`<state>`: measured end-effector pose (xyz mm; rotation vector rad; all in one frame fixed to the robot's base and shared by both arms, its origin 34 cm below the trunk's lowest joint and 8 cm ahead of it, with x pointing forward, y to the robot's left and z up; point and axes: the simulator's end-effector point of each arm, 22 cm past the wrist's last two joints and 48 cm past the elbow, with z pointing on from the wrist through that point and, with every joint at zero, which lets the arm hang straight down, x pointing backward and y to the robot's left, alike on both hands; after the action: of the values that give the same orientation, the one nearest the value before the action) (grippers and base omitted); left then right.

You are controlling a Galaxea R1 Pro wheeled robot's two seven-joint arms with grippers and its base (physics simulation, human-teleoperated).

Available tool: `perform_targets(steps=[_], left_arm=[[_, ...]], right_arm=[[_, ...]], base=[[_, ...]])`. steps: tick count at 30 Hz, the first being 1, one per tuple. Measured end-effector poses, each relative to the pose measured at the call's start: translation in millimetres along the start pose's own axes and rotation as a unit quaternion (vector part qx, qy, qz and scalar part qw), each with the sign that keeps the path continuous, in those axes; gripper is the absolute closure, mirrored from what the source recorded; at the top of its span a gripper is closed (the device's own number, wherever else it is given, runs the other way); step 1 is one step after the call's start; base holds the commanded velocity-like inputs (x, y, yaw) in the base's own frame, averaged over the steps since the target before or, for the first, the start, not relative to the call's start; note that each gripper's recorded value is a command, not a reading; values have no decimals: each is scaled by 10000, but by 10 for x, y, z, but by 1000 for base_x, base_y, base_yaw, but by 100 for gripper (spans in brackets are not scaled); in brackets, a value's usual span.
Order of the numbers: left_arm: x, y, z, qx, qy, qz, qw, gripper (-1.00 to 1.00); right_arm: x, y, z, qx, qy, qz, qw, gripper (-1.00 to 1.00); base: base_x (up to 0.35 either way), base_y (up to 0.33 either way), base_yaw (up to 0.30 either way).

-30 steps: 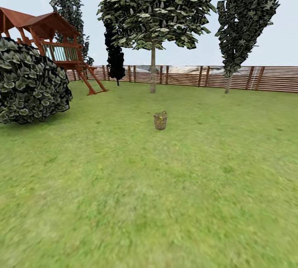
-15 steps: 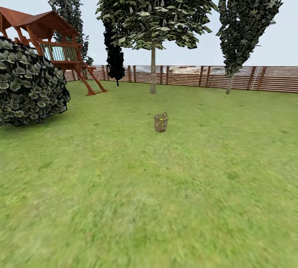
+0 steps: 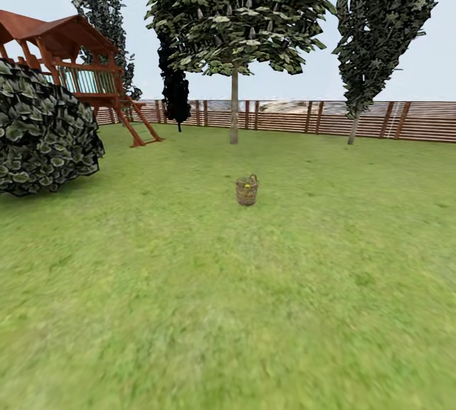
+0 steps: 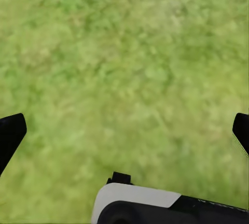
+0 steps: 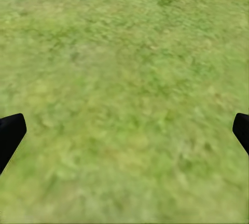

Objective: Take the three Easter eggs out of the wicker basket on the lawn in the garden, then place them on the lawn next to a single tree (choose any tree) so that all three eggs are next to the same tree and none are left in the basket.

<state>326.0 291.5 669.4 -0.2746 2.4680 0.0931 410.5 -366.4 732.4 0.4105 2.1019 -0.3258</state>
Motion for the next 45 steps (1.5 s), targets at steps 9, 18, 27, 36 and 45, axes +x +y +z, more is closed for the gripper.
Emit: perform_targets(steps=[9, 18, 27, 36, 45], left_arm=[[1, 0, 0, 0, 1, 0, 10000, -100], [-2, 0, 1, 0, -1, 0, 10000, -100], [-16, 20, 1, -13, -31, 2, 10000, -100], [-22, 30, 1, -25, -48, -11, 10000, -100], [-21, 15, 0, -13, -50, -9, 10000, -100]], right_arm=[[2, 0, -1, 0, 3, -1, 10000, -100], [3, 0, -1, 0, 4, -1, 10000, -100], [6, -5, -1, 10, 10, 4, 10000, -100], [7, 0, -4, 14, 9, 13, 10000, -100], [2, 6, -4, 5, -1, 11, 10000, -100]], base=[[333, 0, 0], [333, 0, 0], [333, 0, 0], [334, 0, 0], [334, 0, 0]])
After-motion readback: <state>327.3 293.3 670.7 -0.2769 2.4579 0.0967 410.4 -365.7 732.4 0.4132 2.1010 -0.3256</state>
